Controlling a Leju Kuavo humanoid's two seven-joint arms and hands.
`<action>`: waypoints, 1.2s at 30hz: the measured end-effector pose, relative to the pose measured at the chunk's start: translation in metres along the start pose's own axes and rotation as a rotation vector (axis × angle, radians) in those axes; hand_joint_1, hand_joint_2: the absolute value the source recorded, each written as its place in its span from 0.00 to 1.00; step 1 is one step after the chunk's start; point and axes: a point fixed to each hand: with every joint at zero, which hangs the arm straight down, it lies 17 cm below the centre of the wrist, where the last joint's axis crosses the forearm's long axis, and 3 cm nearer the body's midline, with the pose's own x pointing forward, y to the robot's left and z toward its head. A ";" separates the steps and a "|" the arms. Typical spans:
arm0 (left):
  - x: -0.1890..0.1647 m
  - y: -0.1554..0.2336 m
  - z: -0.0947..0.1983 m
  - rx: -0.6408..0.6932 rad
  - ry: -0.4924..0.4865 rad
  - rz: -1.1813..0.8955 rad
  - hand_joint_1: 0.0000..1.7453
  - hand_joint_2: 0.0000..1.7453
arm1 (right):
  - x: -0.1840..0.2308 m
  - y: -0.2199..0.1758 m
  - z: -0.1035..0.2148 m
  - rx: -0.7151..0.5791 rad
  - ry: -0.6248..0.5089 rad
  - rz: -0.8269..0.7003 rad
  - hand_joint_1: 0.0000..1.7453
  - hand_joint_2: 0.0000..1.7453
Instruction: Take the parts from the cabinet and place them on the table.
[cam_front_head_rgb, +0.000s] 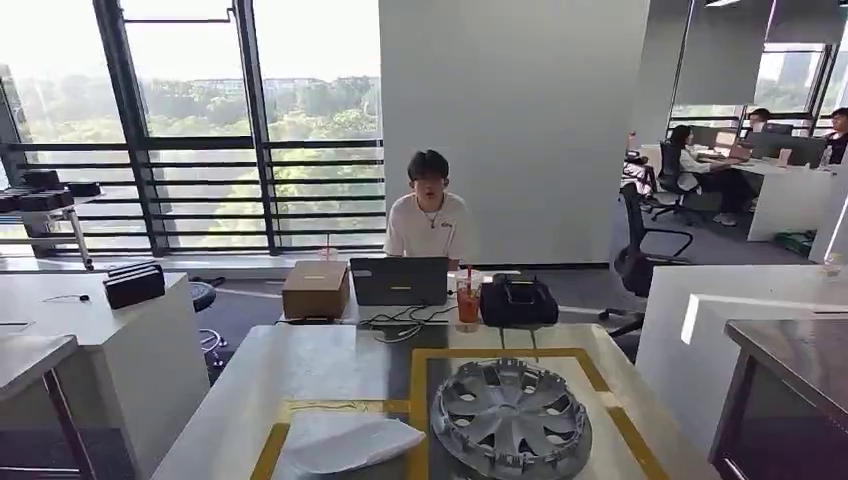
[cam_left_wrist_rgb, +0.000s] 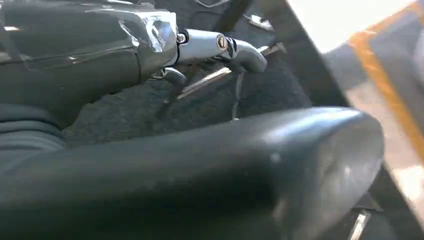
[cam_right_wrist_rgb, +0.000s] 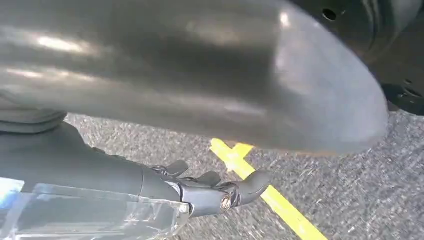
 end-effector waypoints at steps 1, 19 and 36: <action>-0.012 0.001 0.003 -0.001 0.035 -0.005 0.00 0.00 | 0.001 0.000 0.000 0.000 -0.001 -0.002 0.00 0.00; -0.214 -0.098 0.098 -0.216 0.645 0.147 0.00 0.00 | -0.006 -0.005 0.002 0.031 0.052 -0.022 0.00 0.00; -0.236 -0.128 0.109 -0.282 0.790 0.175 0.00 0.00 | -0.016 0.000 0.005 0.039 0.074 -0.108 0.00 0.00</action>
